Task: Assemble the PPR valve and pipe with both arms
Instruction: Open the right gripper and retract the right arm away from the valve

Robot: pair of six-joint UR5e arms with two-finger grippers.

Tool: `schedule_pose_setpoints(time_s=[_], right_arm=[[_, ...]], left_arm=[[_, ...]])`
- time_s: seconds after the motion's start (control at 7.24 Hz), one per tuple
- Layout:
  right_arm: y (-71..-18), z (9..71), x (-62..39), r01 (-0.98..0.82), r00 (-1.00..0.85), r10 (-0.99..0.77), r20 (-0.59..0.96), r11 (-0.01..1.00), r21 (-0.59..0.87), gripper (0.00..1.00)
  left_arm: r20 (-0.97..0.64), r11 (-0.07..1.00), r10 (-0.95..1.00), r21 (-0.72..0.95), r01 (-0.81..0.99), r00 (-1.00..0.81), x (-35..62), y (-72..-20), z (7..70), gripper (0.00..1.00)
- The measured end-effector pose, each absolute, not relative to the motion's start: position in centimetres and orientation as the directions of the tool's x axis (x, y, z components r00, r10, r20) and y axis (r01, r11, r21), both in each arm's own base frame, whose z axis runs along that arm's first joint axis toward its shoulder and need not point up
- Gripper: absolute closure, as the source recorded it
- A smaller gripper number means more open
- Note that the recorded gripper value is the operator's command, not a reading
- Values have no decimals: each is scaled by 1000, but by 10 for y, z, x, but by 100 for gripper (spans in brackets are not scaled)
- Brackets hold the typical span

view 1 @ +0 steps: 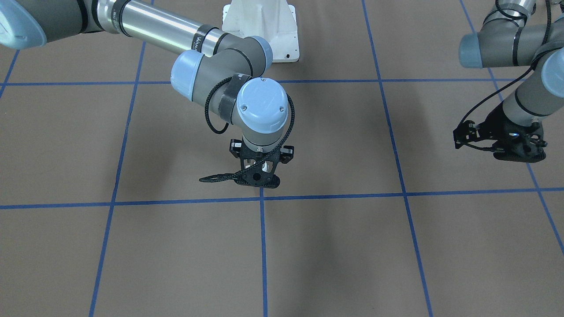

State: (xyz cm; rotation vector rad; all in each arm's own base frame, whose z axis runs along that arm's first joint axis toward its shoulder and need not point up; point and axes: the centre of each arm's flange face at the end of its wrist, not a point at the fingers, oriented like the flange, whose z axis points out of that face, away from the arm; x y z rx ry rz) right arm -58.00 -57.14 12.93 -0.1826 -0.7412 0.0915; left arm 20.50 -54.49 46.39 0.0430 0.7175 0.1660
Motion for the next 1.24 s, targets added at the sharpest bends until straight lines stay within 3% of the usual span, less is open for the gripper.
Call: schedule_pose_setpoints(time_s=[0.55, 0.83, 1.24], right_arm=[[-571, 102, -555, -22, 700, 137, 701, 985, -171, 1], [-566, 97, -476, -32, 678, 112, 726, 992, -124, 1], [-564, 219, -300, 73, 739, -76, 669, 997, 32, 1]], left_arm=[[-651, 987, 160, 99, -126, 742, 198, -548, 463, 0], [-641, 978, 210, 146, -152, 738, 171, -554, 468, 0], [-601, 947, 320, 206, -245, 732, 122, -543, 515, 0]])
